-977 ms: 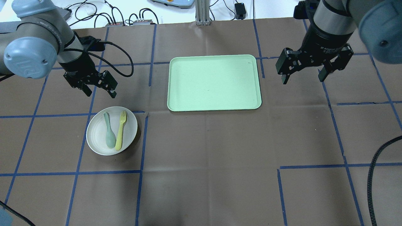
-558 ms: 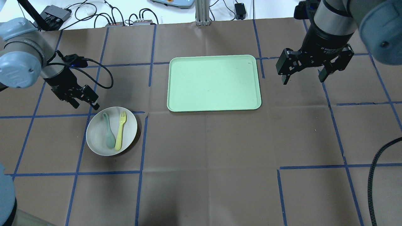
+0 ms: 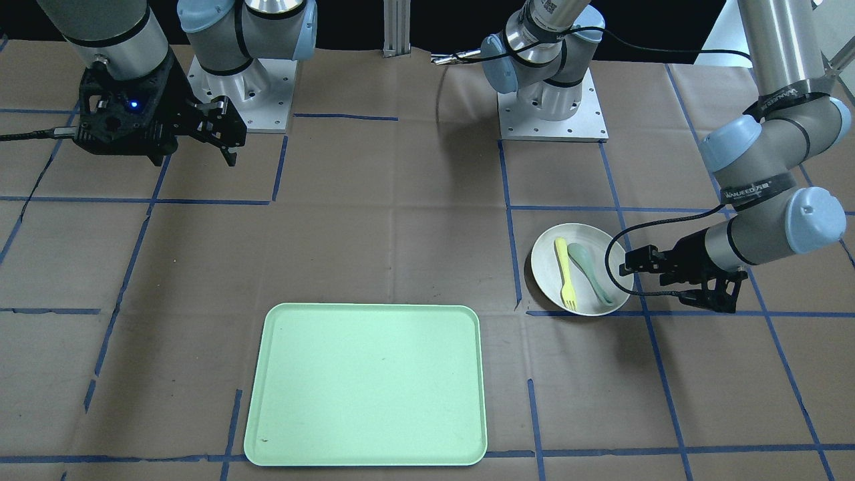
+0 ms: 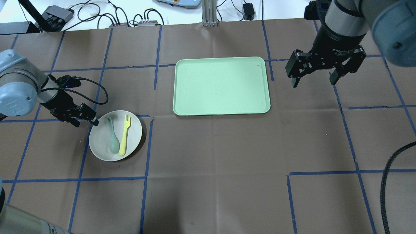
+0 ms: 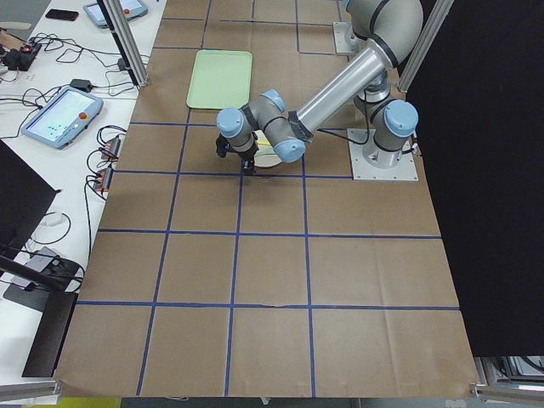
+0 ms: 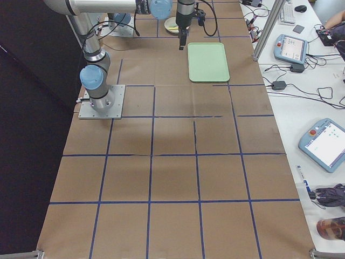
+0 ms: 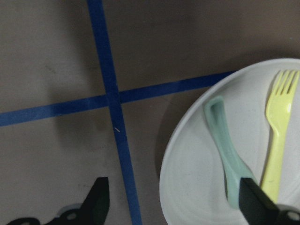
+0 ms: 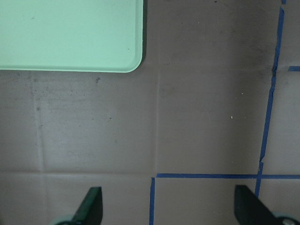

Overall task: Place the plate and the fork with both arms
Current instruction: 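Move the left gripper down to the white plate's rim and grasp it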

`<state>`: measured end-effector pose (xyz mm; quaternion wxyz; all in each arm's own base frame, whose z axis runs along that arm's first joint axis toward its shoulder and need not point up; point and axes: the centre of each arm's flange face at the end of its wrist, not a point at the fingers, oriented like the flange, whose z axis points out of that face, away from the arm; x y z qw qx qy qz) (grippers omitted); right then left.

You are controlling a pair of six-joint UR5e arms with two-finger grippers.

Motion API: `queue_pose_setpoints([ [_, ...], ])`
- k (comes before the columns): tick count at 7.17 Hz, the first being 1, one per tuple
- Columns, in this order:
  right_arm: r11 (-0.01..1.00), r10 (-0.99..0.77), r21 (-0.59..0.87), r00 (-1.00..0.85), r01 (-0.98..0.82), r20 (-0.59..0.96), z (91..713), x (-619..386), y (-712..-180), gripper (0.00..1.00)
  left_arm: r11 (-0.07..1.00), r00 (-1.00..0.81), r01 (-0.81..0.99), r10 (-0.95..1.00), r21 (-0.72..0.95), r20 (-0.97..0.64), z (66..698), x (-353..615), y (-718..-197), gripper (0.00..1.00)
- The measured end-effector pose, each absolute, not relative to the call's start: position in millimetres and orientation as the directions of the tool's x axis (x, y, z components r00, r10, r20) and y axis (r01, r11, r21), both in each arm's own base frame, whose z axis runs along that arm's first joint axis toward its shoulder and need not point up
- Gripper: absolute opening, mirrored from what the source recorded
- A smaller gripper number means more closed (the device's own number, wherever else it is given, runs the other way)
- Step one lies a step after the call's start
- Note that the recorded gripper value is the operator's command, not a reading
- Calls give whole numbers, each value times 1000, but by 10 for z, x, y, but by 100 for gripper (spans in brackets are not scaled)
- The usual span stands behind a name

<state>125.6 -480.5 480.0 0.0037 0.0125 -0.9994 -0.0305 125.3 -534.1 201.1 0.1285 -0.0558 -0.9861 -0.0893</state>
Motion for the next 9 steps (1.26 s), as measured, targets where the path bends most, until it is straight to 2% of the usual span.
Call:
queue_pose_setpoints([
  [1,998,-25,61,-1000,-25,7,4800,1255,-4806,100,978,-960,127,79,167,270,1934,1277,-5337,83],
  [3,998,-25,61,-1000,-24,7,4800,1252,-4806,100,975,-956,125,69,184,283,1794,1291,-5331,58],
  [5,998,-26,61,-1000,-25,6,4800,1255,-4805,100,972,-954,125,63,198,293,1722,1272,-5298,29],
  [7,998,-27,62,-1000,-26,6,4799,1256,-4805,100,971,-953,125,60,205,297,1693,1258,-5270,13],
  [9,998,-27,62,-1000,-27,7,4799,1257,-4804,100,970,-952,126,60,207,299,1688,1254,-5263,5],
])
